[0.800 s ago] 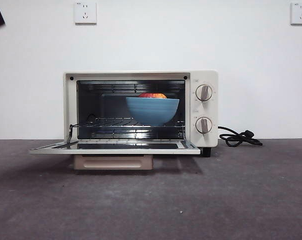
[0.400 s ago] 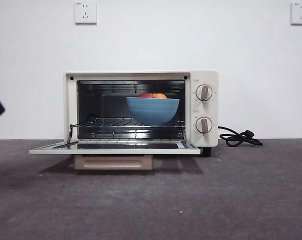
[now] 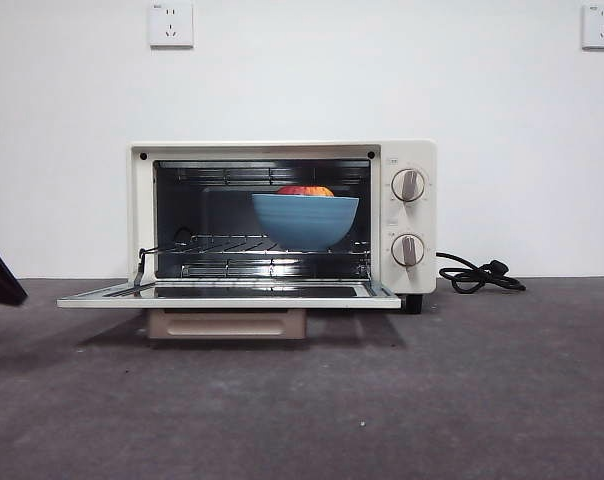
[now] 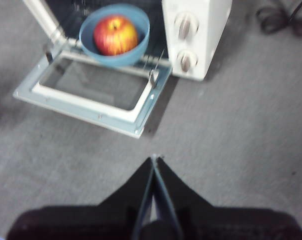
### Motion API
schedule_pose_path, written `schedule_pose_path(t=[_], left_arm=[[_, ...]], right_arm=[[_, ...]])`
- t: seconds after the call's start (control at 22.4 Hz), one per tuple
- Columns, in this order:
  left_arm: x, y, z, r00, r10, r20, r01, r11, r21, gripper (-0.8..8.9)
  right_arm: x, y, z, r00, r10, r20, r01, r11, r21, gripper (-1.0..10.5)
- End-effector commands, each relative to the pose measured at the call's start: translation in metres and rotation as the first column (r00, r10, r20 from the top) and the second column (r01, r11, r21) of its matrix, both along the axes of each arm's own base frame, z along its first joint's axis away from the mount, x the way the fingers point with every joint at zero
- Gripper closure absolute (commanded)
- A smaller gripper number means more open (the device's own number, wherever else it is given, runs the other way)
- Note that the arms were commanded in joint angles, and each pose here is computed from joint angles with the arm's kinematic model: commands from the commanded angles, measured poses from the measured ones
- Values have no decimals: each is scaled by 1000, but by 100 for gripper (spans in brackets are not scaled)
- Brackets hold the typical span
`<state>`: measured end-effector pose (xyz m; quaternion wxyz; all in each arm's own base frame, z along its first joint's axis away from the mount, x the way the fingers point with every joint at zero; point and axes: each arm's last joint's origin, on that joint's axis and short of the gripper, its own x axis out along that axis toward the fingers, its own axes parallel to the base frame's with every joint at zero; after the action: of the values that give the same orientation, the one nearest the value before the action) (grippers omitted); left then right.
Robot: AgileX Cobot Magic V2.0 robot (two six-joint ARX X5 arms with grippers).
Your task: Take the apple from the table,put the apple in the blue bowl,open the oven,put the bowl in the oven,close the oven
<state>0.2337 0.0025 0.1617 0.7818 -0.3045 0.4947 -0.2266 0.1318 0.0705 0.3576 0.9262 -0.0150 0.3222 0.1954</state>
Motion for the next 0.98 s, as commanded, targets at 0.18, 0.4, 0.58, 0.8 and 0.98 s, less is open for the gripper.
schedule_pose_path(t=[0.18,0.4,0.58,0.8,0.98], left_arm=[[15,2,-16,996,78,-38,-80,994,-70,822],[26,4,-25,984,166,-62,-171,983,-74,822],[34,5,-26,980,181,-80,-187,980,-73,822],[45,6,-20,979,192,-66,-197,977,-79,822],[47,6,-21,976,206,-76,-211,975,-66,822]], right_arm=[[-6,-2,-2,1000,12,5,-12,999,48,954],[-7,-1,-2,999,43,0,-43,997,70,953],[-6,-1,0,999,42,16,-43,996,78,953],[-6,-1,-1,999,38,8,-39,996,81,953],[-6,-1,-1,999,37,7,-37,996,83,953]])
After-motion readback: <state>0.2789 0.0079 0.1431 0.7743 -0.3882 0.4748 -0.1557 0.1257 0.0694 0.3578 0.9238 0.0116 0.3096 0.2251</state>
